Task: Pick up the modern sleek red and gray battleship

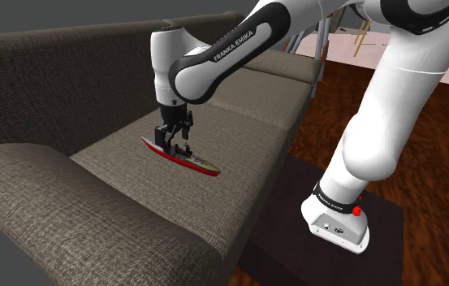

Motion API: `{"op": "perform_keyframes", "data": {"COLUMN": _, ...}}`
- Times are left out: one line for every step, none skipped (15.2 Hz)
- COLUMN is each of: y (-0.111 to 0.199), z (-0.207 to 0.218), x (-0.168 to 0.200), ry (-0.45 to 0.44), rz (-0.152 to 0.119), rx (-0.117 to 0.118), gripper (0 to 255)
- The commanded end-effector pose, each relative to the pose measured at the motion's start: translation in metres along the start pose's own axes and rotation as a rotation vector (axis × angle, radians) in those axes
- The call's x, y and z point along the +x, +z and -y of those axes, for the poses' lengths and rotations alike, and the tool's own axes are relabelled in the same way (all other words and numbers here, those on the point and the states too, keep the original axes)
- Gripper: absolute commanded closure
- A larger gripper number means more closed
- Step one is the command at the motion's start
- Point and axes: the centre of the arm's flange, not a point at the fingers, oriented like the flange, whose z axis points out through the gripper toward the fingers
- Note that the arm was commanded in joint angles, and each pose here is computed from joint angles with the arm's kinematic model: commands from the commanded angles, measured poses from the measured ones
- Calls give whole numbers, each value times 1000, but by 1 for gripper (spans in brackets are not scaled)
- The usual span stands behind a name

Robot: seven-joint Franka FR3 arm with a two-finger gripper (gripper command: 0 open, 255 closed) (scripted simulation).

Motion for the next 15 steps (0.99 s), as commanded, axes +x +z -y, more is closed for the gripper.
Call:
{"op": "perform_keyframes", "data": {"y": 3, "z": 0, "x": 0, "ry": 0, "rz": -1, "rx": 0, "gripper": 0}}
{"op": "perform_keyframes", "data": {"y": 4, "z": 1, "x": 0, "ry": 0, "rz": -1, "rx": 0, "gripper": 255}}
{"op": "perform_keyframes", "data": {"y": 4, "z": 1, "x": 0, "ry": 0, "rz": -1, "rx": 0, "gripper": 255}}
{"op": "perform_keyframes", "data": {"y": 4, "z": 1, "x": 0, "ry": 0, "rz": -1, "rx": 0, "gripper": 255}}
{"op": "perform_keyframes", "data": {"y": 4, "z": 1, "x": 0, "ry": 0, "rz": -1, "rx": 0, "gripper": 255}}
{"op": "perform_keyframes", "data": {"y": 4, "z": 1, "x": 0, "ry": 0, "rz": -1, "rx": 0, "gripper": 255}}
{"op": "perform_keyframes", "data": {"y": 4, "z": 1, "x": 0, "ry": 0, "rz": -1, "rx": 0, "gripper": 255}}
{"op": "perform_keyframes", "data": {"y": 4, "z": 1, "x": 0, "ry": 0, "rz": -1, "rx": 0, "gripper": 255}}
{"op": "perform_keyframes", "data": {"y": 4, "z": 1, "x": 0, "ry": 0, "rz": -1, "rx": 0, "gripper": 255}}
{"op": "perform_keyframes", "data": {"y": 4, "z": 1, "x": 0, "ry": 0, "rz": -1, "rx": 0, "gripper": 255}}
{"op": "perform_keyframes", "data": {"y": 3, "z": 0, "x": 0, "ry": 0, "rz": -1, "rx": 0, "gripper": 255}}
{"op": "perform_keyframes", "data": {"y": -2, "z": 0, "x": 0, "ry": 0, "rz": -1, "rx": 0, "gripper": 255}}
{"op": "perform_keyframes", "data": {"y": -7, "z": 0, "x": 0, "ry": 0, "rz": -1, "rx": 0, "gripper": 255}}
{"op": "perform_keyframes", "data": {"y": -12, "z": 0, "x": 0, "ry": 0, "rz": -1, "rx": 0, "gripper": 255}}
{"op": "perform_keyframes", "data": {"y": -18, "z": 0, "x": 0, "ry": 0, "rz": -1, "rx": 0, "gripper": 255}}
